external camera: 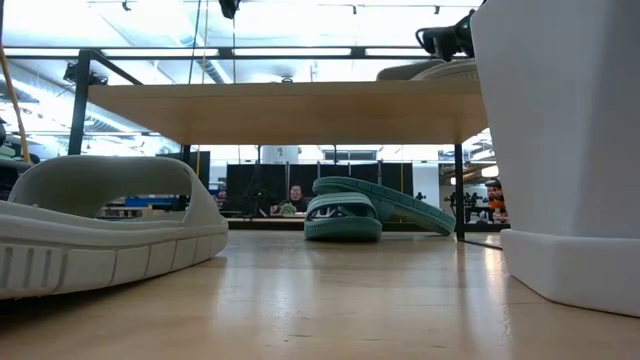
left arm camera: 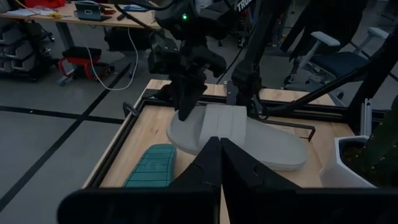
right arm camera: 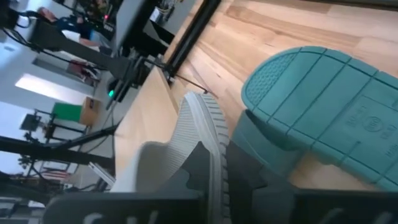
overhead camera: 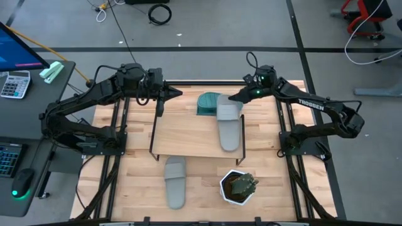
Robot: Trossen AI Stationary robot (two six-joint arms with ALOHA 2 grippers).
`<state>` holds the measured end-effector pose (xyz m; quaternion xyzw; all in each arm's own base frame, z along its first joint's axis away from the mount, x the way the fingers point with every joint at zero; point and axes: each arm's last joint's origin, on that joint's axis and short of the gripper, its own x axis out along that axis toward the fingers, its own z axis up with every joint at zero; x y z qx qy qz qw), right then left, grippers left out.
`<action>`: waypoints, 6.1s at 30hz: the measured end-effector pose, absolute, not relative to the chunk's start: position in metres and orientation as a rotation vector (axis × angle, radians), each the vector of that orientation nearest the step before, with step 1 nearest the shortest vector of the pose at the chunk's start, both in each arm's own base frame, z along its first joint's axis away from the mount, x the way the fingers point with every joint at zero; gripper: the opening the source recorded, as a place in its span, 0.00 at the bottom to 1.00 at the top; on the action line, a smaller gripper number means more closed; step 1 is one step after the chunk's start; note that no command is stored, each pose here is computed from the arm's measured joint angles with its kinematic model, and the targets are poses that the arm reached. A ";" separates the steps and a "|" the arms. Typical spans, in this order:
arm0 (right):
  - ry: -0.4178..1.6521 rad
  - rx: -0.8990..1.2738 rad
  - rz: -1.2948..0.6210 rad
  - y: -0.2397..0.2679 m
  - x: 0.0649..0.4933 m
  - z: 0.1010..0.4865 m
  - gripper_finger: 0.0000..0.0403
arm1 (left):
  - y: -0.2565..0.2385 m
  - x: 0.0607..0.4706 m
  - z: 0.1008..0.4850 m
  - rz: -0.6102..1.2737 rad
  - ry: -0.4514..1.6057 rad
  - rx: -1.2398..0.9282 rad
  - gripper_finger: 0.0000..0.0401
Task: Pick and place slides into the shelf
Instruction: Put the bottom gray slipper on the shelf, then put the gray slipper on the shelf
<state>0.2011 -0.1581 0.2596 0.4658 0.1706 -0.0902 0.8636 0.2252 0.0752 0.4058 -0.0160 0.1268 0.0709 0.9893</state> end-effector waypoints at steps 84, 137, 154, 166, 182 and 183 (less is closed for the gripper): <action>0.273 0.773 -0.427 -0.143 0.133 0.373 0.48 | 0.024 0.211 0.370 0.003 0.700 -0.314 0.01; 0.322 0.574 -0.101 -0.126 0.128 0.376 0.48 | -0.206 0.170 0.303 0.518 0.834 -1.123 0.02; 0.523 0.419 0.016 -0.080 0.147 0.370 0.48 | -0.239 0.198 0.260 0.637 0.799 -1.251 0.12; 0.531 0.464 0.015 -0.077 0.148 0.370 0.48 | -0.249 0.221 0.238 0.635 0.784 -1.253 0.20; 0.572 0.464 0.042 -0.074 0.146 0.366 0.48 | -0.254 0.220 0.224 0.692 0.866 -1.263 0.04; 0.571 0.465 0.046 -0.074 0.146 0.366 0.48 | -0.254 0.220 0.223 0.698 0.877 -1.258 0.03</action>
